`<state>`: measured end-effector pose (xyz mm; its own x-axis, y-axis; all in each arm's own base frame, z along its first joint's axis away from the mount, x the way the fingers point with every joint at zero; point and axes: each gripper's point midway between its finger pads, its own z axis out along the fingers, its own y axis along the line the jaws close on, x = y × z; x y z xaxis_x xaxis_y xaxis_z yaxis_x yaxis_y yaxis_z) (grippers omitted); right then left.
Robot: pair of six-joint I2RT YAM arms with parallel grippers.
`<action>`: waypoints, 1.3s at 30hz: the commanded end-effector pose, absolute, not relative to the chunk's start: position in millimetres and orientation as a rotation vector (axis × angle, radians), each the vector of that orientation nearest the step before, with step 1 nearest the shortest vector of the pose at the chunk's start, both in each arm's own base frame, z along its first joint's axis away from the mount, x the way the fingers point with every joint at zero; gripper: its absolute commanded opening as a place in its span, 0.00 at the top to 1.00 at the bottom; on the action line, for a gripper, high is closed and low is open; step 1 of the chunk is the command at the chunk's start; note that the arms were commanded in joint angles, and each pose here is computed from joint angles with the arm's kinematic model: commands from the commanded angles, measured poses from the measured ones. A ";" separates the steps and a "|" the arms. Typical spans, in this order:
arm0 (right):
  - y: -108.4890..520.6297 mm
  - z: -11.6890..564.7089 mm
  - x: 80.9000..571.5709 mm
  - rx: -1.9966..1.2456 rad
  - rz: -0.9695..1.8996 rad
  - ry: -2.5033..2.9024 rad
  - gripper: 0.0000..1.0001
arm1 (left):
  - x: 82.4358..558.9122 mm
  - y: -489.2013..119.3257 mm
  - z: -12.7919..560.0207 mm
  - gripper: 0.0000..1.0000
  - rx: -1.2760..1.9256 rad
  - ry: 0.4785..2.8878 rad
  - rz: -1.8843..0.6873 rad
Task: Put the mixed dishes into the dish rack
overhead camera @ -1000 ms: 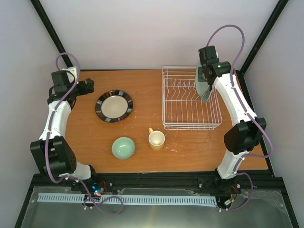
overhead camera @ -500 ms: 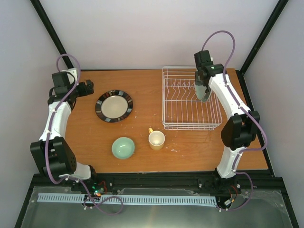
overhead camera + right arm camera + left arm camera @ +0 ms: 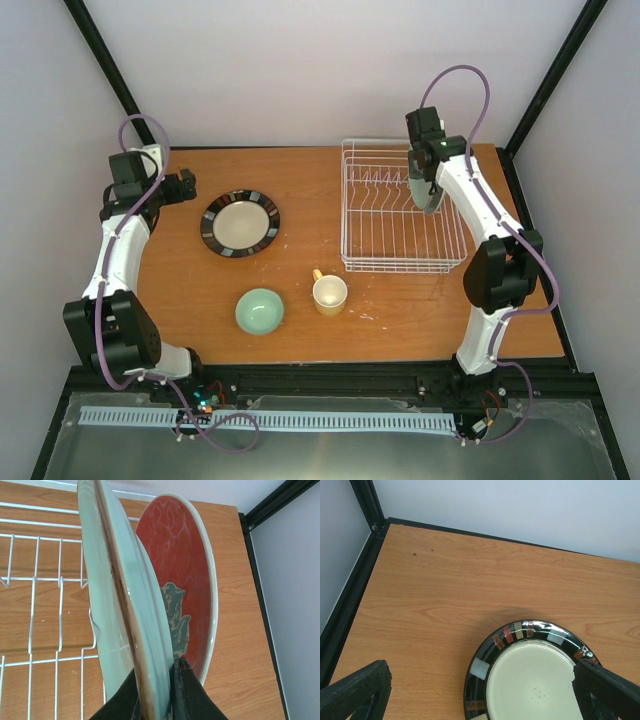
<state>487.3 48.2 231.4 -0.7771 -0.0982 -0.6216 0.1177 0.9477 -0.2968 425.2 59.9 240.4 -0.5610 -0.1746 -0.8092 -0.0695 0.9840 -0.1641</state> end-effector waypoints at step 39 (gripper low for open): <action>43.0 174.9 513.9 0.238 -0.445 2.500 0.59 | 422.4 63.0 221.4 0.00 -0.138 2.236 -0.098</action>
<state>517.8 49.7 170.2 -0.8108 0.0610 -0.5821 0.2450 0.9386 -0.2430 422.9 63.2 234.0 -0.5828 -0.1400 -0.8005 -0.0683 0.9900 -0.1233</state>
